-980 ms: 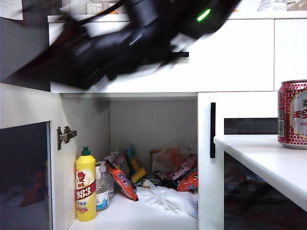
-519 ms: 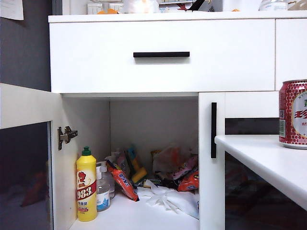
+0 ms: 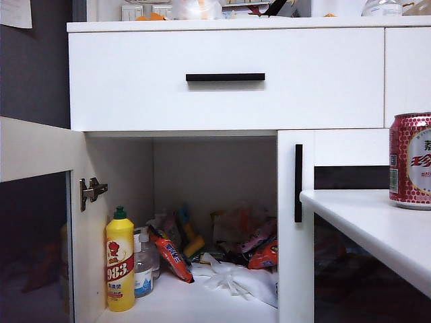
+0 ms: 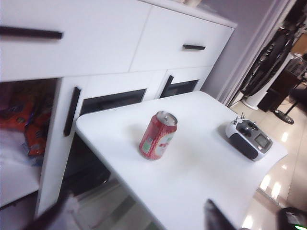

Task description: Open the left door of the white cabinet, pick up a can of beverage from the table on the right, place it inside the cabinet, and finally close the cabinet door.

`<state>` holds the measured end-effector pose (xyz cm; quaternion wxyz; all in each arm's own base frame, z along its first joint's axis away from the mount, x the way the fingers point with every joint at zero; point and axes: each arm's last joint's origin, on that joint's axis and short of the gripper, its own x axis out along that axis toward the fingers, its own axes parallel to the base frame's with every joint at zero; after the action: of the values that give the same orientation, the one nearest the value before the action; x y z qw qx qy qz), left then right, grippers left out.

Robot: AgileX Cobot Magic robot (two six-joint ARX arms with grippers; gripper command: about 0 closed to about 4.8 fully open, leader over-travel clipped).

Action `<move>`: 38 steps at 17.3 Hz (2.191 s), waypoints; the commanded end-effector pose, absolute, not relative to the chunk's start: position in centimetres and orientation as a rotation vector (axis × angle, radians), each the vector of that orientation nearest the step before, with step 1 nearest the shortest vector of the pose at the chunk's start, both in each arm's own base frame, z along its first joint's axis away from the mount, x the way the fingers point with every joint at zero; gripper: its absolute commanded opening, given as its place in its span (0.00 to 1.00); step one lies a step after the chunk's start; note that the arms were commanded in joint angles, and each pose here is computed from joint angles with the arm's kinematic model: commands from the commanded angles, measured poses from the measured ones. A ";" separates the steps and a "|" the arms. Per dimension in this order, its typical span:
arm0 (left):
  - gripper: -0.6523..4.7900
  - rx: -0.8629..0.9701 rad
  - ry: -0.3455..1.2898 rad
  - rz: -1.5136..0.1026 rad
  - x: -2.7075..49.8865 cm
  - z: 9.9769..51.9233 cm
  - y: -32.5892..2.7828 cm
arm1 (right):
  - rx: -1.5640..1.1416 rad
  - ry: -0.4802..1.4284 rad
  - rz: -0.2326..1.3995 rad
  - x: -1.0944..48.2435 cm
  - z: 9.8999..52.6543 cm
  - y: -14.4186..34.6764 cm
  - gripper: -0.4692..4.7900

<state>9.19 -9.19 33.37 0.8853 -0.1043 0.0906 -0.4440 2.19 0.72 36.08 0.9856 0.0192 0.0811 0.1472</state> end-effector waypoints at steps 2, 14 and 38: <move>0.82 -0.144 0.278 -0.928 11.7 31.9 -11.5 | 0.260 0.152 0.302 3.5 31.8 1.1 0.95; 1.00 -0.069 0.248 -0.999 15.6 30.0 -15.3 | 0.056 0.193 0.150 13.2 23.0 3.0 1.00; 1.00 -0.046 0.198 -1.195 25.1 20.5 -37.0 | -0.102 -0.303 -0.069 -1.2 38.1 -1.1 1.00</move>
<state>24.96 -36.53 20.87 0.8241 -0.0236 0.0920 -0.5584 -1.05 -1.04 37.91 0.9873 -0.0397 -0.1513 -0.0261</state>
